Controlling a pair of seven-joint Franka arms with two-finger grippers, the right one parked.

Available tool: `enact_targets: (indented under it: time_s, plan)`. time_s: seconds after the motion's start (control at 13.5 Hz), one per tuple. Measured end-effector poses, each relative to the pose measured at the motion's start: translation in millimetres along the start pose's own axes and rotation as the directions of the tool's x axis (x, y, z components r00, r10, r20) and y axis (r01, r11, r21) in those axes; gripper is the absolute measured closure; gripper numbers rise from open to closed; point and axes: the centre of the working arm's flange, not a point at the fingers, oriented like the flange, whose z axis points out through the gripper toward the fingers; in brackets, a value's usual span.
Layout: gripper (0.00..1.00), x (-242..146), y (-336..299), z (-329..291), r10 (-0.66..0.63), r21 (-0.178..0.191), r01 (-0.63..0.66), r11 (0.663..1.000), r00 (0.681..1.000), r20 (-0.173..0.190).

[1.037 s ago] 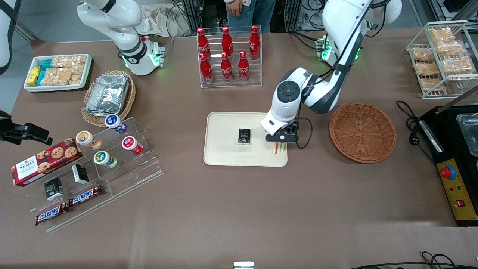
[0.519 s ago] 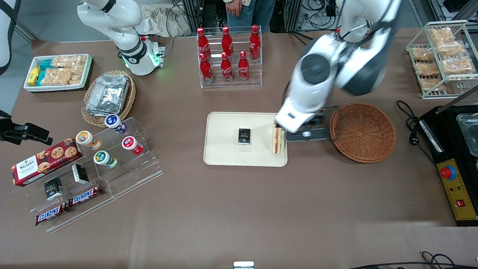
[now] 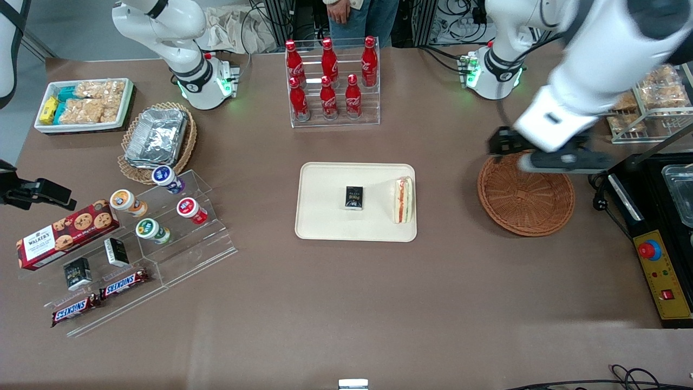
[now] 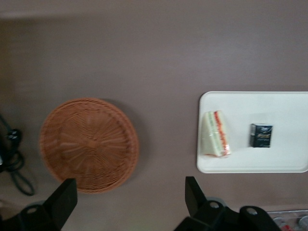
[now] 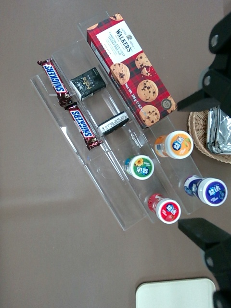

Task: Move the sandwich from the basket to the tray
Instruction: 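Open the left gripper and raise it away from the tray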

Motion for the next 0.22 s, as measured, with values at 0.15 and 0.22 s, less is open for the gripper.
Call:
enact_targets:
  time_s: [0.15, 0.22]
  plan:
    - [0.00, -1.5, -34.4, -8.1, -0.021, 0.005, 0.021, 1.000, 0.999, 0.029]
    - [0.00, -1.9, -43.3, -12.3, -0.024, 0.006, 0.024, 1.000, 0.999, 0.037]
